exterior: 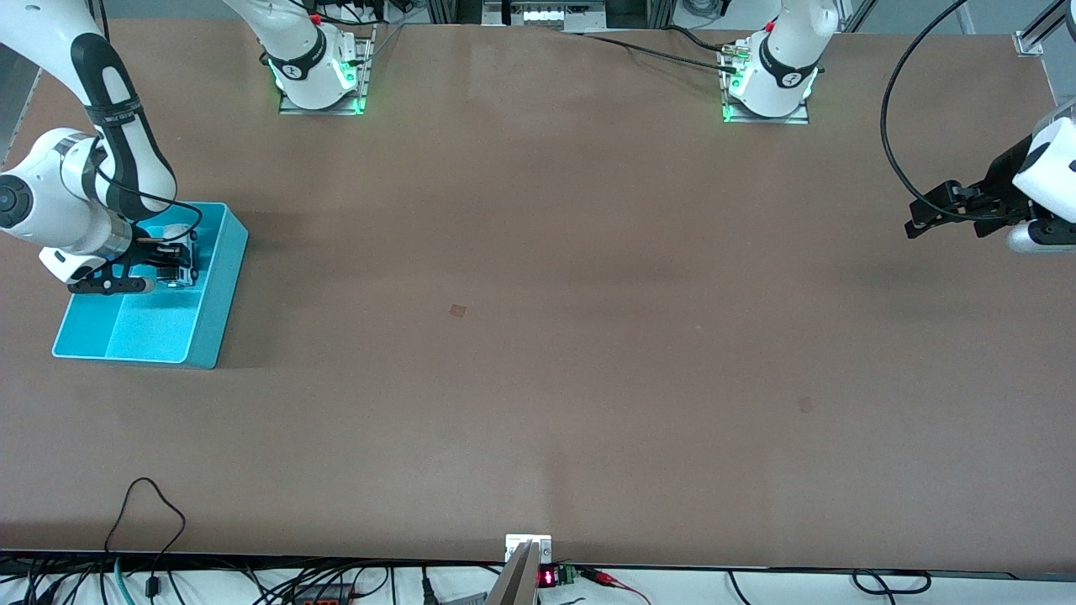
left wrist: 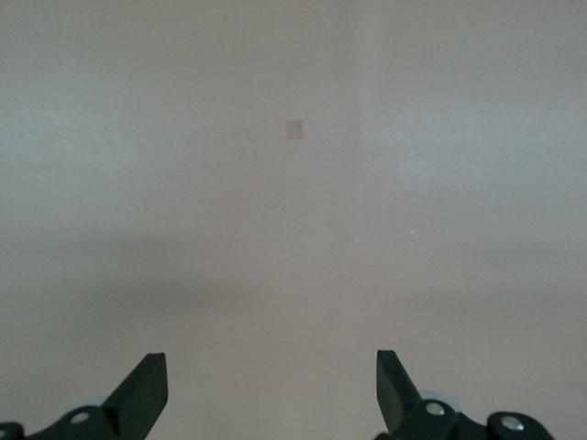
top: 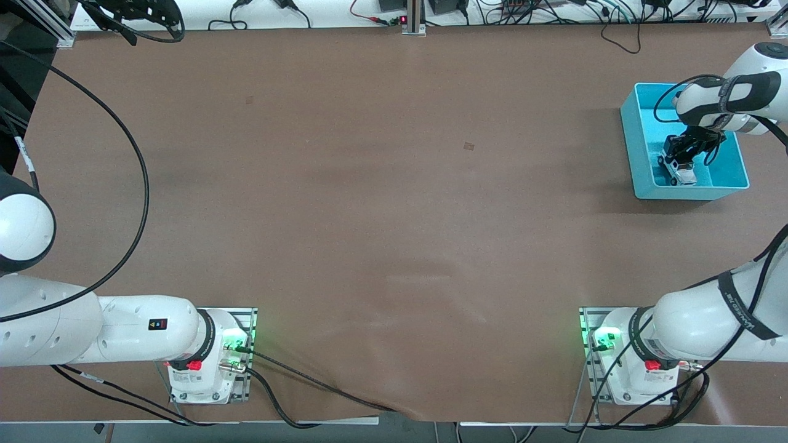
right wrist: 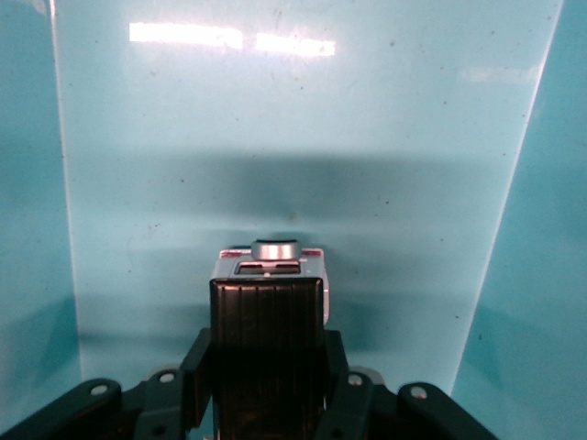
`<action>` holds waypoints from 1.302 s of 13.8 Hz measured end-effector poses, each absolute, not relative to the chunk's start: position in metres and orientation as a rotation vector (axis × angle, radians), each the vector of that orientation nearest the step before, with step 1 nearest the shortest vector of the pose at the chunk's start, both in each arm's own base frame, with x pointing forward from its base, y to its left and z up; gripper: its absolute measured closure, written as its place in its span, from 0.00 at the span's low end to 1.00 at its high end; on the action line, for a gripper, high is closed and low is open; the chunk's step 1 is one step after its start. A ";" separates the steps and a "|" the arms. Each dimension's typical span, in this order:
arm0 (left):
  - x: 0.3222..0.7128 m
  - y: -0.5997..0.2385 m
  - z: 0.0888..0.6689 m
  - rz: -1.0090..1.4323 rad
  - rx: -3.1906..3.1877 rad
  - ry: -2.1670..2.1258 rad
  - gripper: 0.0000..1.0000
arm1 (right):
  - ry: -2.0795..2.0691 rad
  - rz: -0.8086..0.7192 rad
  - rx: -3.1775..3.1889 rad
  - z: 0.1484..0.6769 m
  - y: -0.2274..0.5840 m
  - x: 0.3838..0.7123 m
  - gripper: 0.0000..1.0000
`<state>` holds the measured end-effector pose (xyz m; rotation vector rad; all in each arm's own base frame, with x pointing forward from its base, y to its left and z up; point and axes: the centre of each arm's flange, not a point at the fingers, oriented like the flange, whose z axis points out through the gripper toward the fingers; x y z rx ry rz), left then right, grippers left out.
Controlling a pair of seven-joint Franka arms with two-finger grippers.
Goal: Wind and store white jeep toy
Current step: 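Lower the jeep into the bin and open the right gripper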
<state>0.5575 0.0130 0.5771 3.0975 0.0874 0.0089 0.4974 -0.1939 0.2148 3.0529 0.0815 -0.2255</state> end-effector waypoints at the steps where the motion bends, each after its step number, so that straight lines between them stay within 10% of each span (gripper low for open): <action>1: 0.557 0.013 0.577 0.009 3.097 0.087 0.00 | 0.082 -0.226 3.052 0.214 -0.194 0.498 0.50; 12: 0.558 0.013 0.576 0.006 3.097 0.087 0.00 | 0.085 -0.217 3.047 0.214 -0.195 0.502 0.50; 18: 0.559 0.013 0.574 0.000 3.097 0.088 0.00 | 0.090 -0.222 3.047 0.211 -0.194 0.503 0.00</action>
